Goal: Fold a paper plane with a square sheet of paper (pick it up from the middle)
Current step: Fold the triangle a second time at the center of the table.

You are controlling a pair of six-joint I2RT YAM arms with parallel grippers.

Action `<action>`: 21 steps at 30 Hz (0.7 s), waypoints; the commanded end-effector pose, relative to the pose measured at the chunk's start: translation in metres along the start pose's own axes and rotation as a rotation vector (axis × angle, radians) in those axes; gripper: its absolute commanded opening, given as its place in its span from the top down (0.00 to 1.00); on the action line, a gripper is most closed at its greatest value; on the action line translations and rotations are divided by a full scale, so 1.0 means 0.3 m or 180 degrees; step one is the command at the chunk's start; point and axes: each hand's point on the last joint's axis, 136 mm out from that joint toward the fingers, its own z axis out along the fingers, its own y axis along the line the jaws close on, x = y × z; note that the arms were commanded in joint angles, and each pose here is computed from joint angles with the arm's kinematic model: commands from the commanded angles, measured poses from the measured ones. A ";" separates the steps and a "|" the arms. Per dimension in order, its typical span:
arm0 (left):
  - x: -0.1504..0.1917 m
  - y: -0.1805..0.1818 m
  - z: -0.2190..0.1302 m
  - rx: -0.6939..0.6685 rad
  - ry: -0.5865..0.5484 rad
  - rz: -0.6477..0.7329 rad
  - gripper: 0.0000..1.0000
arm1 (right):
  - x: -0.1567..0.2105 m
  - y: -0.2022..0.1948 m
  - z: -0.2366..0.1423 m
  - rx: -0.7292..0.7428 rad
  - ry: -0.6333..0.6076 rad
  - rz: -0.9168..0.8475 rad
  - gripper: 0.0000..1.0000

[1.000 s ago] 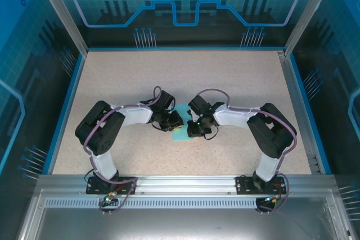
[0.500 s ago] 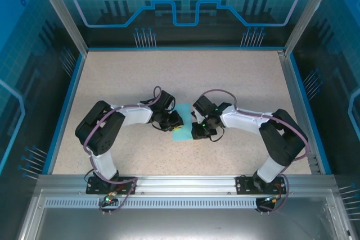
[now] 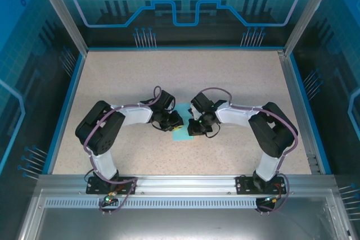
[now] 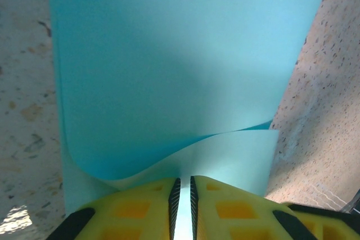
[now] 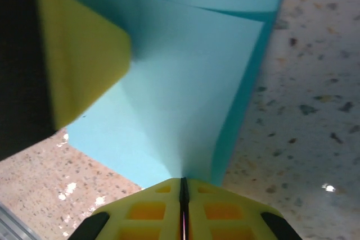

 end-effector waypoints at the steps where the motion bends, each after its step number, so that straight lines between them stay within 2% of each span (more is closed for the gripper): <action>1: 0.015 0.107 0.030 -0.0367 0.0085 -0.0084 0.81 | 0.017 -0.034 0.014 -0.0004 0.0090 0.0133 0.90; 8: 0.000 -0.027 -0.003 0.0041 0.0101 0.0325 0.78 | 0.053 -0.079 0.034 0.0111 0.0211 0.0193 0.91; 11: -0.010 -0.051 -0.014 0.0090 0.0066 0.0382 0.78 | 0.040 -0.068 0.012 0.0107 0.0133 0.0170 0.91; 17: -0.005 0.034 0.014 -0.0235 0.0095 0.0167 0.79 | -0.018 -0.004 -0.112 0.0027 -0.0308 0.0006 0.89; 21: 0.002 0.072 0.023 -0.0353 0.0101 0.0046 0.80 | -0.019 0.025 -0.126 0.0102 -0.0359 -0.0133 0.86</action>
